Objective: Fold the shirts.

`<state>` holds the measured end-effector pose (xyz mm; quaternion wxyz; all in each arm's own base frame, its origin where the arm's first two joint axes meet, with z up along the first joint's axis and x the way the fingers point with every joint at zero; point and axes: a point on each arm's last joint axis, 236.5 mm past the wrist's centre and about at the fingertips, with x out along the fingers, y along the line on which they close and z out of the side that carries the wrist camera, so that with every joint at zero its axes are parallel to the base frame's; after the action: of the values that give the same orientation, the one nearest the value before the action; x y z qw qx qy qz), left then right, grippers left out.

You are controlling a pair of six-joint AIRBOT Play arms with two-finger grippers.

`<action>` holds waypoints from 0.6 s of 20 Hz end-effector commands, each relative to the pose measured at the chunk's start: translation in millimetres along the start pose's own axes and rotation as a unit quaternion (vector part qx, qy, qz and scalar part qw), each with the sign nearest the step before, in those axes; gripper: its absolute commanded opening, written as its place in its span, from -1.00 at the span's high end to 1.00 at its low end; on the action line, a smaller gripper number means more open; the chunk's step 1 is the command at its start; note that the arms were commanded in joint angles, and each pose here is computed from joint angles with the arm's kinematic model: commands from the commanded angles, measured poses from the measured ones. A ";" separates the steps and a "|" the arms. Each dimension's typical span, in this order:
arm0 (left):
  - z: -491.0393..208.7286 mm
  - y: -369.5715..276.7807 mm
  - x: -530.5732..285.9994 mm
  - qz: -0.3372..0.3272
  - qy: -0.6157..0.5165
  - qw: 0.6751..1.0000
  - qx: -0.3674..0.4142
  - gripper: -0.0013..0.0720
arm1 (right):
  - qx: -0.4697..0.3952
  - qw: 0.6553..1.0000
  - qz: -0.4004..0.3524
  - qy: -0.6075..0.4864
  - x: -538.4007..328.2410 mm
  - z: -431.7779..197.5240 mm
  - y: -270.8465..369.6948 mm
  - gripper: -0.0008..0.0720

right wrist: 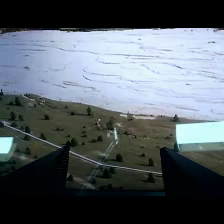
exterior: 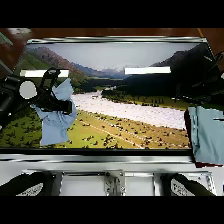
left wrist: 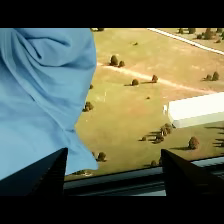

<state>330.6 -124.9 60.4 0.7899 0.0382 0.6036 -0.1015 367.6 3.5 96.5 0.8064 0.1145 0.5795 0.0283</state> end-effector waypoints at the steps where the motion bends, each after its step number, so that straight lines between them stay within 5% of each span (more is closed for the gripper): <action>1: 17.6 21.4 16.7 0.024 -0.014 0.999 -0.025 -1.00 | 0.001 0.999 0.003 -0.033 -0.7 15.7 1.7 -0.93; 6: 27.8 129.8 70.9 0.062 0.029 0.986 -0.155 -1.00 | 0.008 0.998 0.040 -0.043 -1.7 20.3 19.0 -0.93; 12: 29.7 168.6 152.6 0.002 0.042 0.962 -0.269 -1.00 | 0.009 0.998 0.045 -0.046 -2.1 21.9 21.4 -0.93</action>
<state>418.0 4.1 -53.8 0.7549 -0.1215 0.6421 0.0564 387.6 18.5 108.2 0.8274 0.1454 0.5401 0.0513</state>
